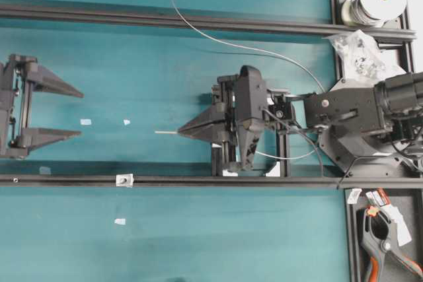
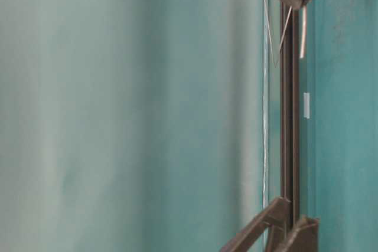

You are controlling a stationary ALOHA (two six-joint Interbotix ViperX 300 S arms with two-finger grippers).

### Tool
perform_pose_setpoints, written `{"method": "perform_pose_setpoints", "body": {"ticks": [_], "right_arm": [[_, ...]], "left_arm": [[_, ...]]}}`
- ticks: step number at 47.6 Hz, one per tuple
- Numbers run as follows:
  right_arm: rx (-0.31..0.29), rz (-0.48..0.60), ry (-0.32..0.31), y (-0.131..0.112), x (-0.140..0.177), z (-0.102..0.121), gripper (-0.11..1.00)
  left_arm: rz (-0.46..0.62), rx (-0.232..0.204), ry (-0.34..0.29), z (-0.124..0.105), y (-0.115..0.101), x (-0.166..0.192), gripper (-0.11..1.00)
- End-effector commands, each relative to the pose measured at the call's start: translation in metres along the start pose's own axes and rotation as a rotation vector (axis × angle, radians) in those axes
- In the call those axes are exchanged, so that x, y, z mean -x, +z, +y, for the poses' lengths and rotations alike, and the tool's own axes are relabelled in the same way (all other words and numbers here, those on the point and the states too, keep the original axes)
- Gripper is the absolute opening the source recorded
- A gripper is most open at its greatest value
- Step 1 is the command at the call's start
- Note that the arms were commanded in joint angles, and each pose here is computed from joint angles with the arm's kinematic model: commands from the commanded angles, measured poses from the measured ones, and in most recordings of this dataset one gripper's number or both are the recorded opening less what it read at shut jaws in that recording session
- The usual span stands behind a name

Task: Insert the wire through the hole in the metal fitting.
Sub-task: 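Carry the wire down toward the white bracket on the rail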

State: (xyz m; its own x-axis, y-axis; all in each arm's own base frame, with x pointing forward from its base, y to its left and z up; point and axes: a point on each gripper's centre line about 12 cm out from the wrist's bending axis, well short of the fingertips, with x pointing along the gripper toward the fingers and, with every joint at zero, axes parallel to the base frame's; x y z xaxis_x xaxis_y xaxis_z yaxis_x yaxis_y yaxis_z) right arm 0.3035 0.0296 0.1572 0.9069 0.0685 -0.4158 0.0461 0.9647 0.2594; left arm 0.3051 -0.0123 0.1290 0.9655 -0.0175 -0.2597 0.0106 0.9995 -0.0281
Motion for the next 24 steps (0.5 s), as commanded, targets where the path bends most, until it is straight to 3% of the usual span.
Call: {"method": "perform_pose_setpoints", "body": {"ticks": [1,24], "right_arm": [[-0.007,-0.047,0.024,0.007,0.003,0.007,-0.01],[-0.081,-0.135,0.056,-0.012,0.014,0.027,-0.01]], "left_arm": [[-0.038,0.001,-0.013,-0.005,0.006,-0.004,0.82],[-0.099,0.031,-0.064,-0.022,0.001,-0.008,0.81]]}}
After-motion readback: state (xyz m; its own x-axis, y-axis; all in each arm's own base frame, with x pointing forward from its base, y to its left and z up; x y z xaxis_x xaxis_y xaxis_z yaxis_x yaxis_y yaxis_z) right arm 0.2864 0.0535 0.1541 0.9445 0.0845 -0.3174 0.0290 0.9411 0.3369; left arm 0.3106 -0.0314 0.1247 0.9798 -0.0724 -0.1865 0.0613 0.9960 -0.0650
